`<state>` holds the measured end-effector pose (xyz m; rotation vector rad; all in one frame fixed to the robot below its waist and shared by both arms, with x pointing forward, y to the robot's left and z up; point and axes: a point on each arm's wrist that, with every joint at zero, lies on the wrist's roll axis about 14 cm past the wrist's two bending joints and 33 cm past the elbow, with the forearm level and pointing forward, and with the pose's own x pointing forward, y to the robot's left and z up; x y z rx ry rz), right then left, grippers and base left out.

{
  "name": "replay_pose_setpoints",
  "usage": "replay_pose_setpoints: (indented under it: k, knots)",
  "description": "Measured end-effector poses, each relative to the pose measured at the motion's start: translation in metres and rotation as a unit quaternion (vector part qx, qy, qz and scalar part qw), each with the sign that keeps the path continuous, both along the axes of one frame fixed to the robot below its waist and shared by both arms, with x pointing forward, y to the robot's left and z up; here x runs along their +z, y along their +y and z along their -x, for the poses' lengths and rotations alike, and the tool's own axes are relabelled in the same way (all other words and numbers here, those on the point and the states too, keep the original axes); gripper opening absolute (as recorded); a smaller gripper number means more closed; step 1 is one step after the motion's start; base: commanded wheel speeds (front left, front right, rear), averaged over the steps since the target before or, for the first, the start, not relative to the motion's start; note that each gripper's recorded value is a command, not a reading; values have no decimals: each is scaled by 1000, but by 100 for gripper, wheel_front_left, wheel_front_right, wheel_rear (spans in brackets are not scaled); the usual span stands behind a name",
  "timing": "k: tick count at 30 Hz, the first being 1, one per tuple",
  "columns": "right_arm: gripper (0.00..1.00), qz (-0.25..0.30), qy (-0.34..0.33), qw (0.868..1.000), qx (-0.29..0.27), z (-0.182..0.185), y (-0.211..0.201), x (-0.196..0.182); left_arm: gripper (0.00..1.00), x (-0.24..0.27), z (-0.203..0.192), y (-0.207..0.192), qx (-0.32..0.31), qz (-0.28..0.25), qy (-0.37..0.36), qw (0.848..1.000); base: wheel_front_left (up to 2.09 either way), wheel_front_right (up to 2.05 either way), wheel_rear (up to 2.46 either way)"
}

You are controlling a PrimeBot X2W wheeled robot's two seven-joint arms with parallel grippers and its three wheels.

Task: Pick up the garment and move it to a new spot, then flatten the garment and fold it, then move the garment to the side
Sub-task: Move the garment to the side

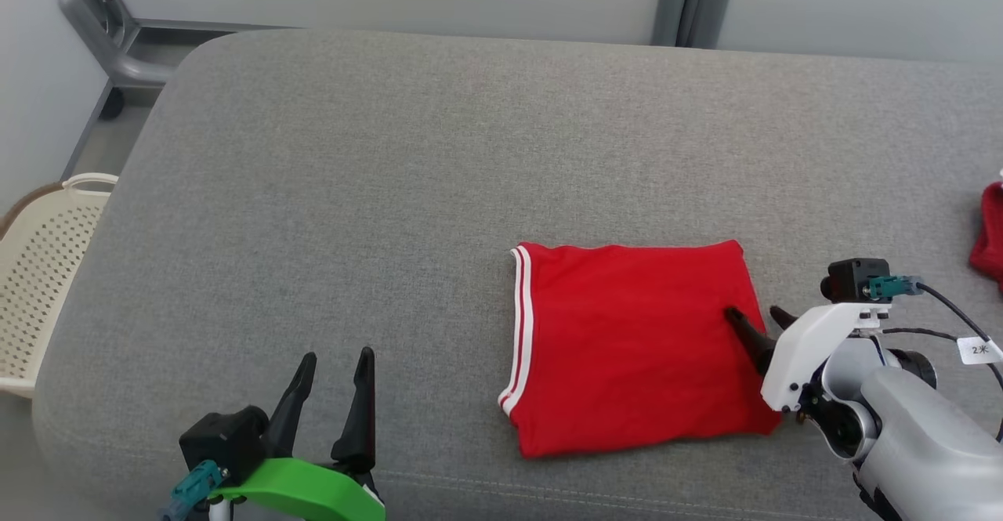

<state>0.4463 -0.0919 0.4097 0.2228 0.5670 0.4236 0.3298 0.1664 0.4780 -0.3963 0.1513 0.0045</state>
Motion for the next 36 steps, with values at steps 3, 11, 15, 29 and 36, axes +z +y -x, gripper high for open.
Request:
replay_pose_setpoints:
  k: [3,11,15,29,36]
  knots:
    - [100,-18,20,1000,-3,1,5,-4,100,-1,1,3,5,-1,2,1000,0,0,0]
    - [100,-47,74,996,-3,-1,19,-17,100,-4,5,17,29,-4,8,1000,0,0,0]
    - [86,-55,90,994,25,3,37,-18,100,-6,7,21,36,-5,11,999,0,0,0]
    - [0,0,15,999,31,-18,9,6,100,-4,-3,10,20,-4,4,1000,0,0,0]
    - [0,28,-20,999,-15,-26,-48,31,100,0,-16,-15,-25,-7,-6,1000,0,0,0]
